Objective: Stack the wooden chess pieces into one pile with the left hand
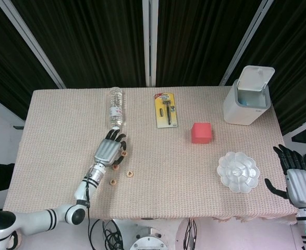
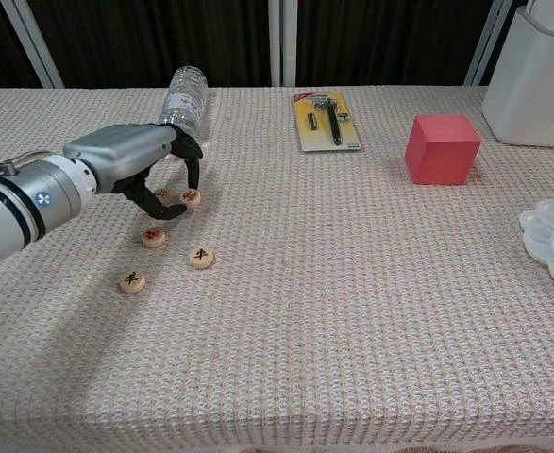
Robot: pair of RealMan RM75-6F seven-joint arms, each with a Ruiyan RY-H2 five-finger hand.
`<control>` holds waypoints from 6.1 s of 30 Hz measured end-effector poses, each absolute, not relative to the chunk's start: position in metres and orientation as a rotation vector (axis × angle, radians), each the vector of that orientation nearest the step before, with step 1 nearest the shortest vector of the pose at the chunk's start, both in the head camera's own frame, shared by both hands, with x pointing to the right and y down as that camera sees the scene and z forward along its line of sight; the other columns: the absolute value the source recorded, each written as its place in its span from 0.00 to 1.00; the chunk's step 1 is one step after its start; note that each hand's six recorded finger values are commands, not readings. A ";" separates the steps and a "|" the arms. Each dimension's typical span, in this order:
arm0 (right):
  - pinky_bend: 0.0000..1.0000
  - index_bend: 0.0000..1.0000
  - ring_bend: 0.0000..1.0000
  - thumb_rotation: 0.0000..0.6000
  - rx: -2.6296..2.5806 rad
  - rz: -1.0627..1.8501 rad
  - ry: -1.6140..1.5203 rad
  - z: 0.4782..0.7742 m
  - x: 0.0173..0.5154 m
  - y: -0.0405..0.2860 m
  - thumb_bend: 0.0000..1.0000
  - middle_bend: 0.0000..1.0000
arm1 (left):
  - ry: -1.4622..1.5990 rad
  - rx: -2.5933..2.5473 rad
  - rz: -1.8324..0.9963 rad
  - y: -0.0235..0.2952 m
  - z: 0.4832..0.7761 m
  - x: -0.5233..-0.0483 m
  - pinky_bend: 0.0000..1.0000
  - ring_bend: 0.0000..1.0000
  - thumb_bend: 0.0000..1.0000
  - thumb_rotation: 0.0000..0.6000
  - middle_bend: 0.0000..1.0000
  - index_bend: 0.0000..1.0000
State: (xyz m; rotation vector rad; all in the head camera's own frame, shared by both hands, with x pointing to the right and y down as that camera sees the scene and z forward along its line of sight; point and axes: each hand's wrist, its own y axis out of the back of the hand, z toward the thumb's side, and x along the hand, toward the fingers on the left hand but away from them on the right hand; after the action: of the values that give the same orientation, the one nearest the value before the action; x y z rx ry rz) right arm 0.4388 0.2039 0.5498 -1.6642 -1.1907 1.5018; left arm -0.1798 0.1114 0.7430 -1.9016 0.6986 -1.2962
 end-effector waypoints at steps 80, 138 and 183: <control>0.00 0.00 0.00 1.00 -1.684 1.542 -1.160 0.557 0.436 0.206 0.24 0.00 | 0.782 -1.874 -1.311 0.190 0.707 -0.234 0.00 0.00 0.31 1.00 0.11 0.37; 0.00 0.00 0.00 1.00 -1.678 1.543 -1.180 0.557 0.441 0.203 0.24 0.00 | 0.727 -1.876 -1.296 0.182 0.736 -0.213 0.00 0.00 0.31 1.00 0.09 0.41; 0.00 0.00 0.00 1.00 -1.678 1.547 -1.193 0.557 0.444 0.202 0.24 0.00 | 0.783 -1.862 -1.317 0.124 0.722 -0.210 0.00 0.00 0.31 1.00 0.10 0.48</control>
State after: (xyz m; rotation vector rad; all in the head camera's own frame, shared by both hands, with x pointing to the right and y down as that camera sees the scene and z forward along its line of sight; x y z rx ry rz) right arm 0.4441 0.2018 0.5571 -1.6782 -1.1933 1.5471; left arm -0.2100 0.1239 0.7218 -1.8616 0.7827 -1.3170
